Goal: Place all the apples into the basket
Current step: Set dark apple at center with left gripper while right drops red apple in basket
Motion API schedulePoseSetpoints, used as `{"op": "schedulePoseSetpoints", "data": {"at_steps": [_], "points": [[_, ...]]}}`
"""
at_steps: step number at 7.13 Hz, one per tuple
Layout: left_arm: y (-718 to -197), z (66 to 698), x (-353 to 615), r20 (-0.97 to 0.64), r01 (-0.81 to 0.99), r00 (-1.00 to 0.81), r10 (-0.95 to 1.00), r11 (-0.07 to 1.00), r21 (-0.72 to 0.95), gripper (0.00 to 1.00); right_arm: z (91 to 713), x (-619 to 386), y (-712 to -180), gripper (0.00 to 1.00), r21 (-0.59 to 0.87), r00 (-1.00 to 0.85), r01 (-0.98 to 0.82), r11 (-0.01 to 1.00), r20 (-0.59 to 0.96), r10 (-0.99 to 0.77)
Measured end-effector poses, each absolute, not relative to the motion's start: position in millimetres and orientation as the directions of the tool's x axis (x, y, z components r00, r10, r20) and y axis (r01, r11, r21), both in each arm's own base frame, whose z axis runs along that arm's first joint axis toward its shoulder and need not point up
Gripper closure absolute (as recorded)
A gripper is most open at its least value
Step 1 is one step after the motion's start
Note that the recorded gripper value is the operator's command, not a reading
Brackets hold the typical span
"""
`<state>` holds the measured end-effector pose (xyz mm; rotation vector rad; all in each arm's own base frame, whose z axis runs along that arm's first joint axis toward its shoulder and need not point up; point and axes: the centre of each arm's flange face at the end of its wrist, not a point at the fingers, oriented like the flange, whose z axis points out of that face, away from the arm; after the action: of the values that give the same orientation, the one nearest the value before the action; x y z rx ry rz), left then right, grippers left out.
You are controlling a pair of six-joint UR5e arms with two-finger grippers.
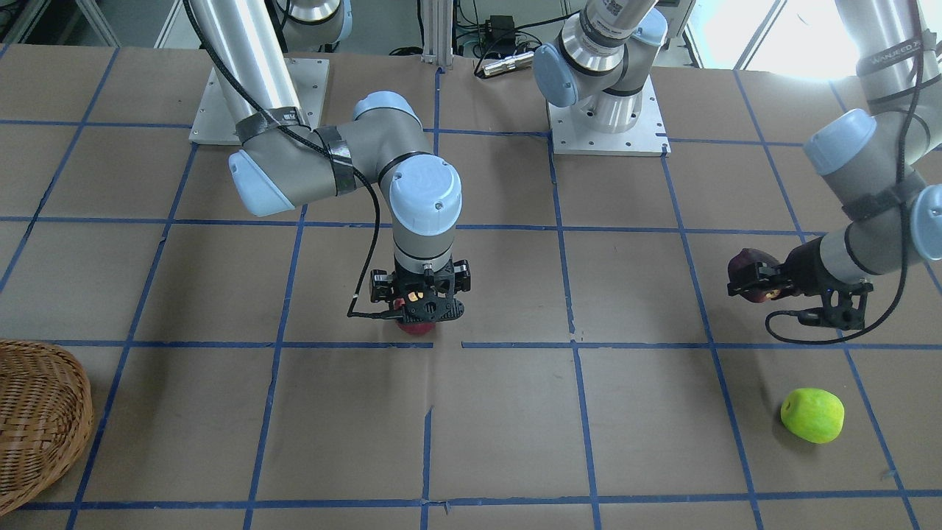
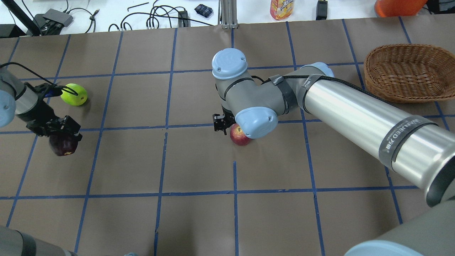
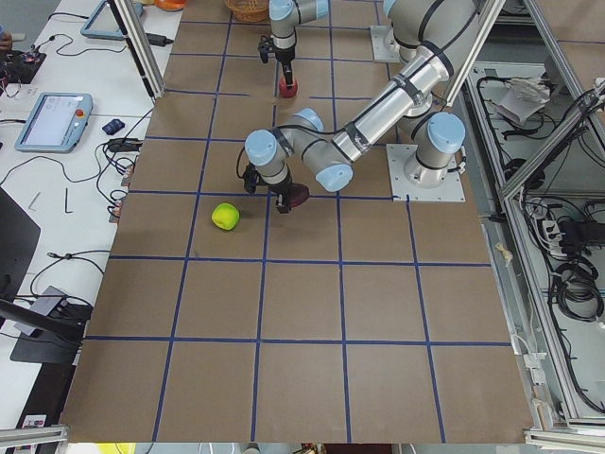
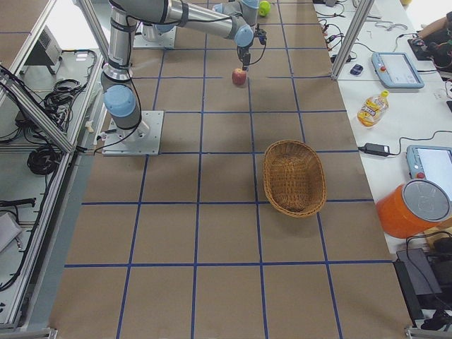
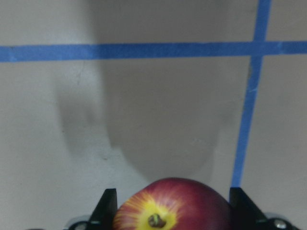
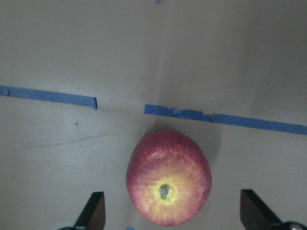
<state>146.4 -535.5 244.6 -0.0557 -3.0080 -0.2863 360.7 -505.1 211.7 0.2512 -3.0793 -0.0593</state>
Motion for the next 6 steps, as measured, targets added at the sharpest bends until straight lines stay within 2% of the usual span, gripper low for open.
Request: {"op": "schedulePoseSetpoints", "data": {"at_steps": [1,2,3,6], "points": [[-551.4,266.3,83.6,0.102,0.04,-0.995,0.023,0.985,0.169,1.0,198.5,358.3,-498.8,0.17,0.024,-0.985,-0.164,0.986,0.043,-0.165],[-557.7,278.7,25.6,0.098,0.018,-0.995,0.003,0.988,0.155,1.0,192.0,357.1,-495.6,0.48,0.007,-0.985,-0.166,0.986,0.039,-0.166],[-559.0,280.7,-14.1,0.098,0.001,-0.995,-0.015,0.988,0.157,1.0,190.3,356.3,-494.7,0.7,-0.004,-0.985,-0.168,0.986,0.041,-0.168],[-553.2,273.5,-89.1,0.111,-0.061,-0.991,-0.082,0.981,0.183,1.0,218.2,341.7,-505.3,0.74,-0.047,-0.986,-0.155,0.987,0.069,-0.152]]}}
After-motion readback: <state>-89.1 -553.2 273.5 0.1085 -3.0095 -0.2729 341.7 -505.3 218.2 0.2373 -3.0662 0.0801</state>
